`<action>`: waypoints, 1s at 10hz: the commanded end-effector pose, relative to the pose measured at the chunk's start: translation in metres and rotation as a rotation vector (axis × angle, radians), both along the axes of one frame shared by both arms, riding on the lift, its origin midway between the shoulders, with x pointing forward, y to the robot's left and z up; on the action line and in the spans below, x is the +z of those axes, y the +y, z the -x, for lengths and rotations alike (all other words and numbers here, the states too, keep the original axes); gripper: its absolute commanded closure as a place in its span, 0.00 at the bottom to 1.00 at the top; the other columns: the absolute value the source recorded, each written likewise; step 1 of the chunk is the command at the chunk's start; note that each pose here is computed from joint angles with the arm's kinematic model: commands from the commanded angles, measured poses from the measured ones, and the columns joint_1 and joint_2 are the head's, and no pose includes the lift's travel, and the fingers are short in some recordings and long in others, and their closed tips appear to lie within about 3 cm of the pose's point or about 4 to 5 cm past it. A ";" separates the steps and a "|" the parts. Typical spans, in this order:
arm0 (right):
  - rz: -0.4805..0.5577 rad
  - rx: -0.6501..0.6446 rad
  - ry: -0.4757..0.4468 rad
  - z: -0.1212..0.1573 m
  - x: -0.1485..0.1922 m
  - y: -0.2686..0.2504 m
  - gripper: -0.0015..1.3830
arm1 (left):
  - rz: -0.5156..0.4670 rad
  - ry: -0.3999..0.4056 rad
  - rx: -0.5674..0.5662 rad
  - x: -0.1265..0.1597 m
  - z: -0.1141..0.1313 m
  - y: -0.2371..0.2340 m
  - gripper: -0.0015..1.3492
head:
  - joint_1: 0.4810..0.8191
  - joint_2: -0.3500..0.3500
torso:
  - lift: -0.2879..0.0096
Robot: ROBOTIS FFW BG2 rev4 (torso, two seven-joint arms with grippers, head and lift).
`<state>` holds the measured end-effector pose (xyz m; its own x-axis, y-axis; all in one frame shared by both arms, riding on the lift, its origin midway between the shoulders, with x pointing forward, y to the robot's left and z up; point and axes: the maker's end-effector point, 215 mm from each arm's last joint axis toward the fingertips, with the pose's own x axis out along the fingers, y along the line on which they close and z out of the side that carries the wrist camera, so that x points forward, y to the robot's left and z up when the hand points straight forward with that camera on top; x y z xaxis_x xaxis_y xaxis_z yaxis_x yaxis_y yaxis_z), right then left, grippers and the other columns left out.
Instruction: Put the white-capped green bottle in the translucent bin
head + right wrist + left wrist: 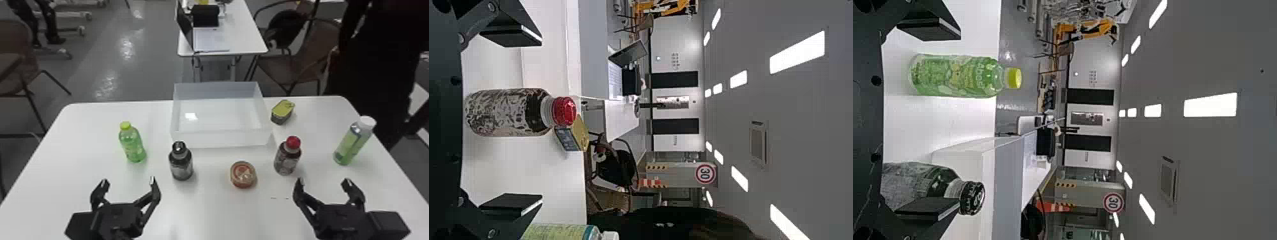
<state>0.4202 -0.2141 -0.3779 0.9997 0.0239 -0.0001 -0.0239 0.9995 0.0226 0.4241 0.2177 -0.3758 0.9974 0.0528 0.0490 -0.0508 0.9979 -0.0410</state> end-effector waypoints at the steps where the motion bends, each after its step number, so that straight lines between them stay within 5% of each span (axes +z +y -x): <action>1: 0.003 0.001 -0.002 0.000 0.001 0.000 0.13 | 0.001 0.002 0.000 0.000 0.000 0.000 0.09 | 0.63 0.51 | 0.70; 10: 0.008 -0.032 -0.006 0.003 0.002 -0.003 0.13 | -0.001 0.000 0.002 0.000 0.001 0.000 0.09 | 0.63 0.50 | 0.70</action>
<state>0.4176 -0.2174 -0.3754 1.0000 -0.0077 0.0060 0.0076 0.9999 0.0137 0.4227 0.2180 -0.3761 0.9973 0.0551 0.0494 -0.0532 0.9978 -0.0407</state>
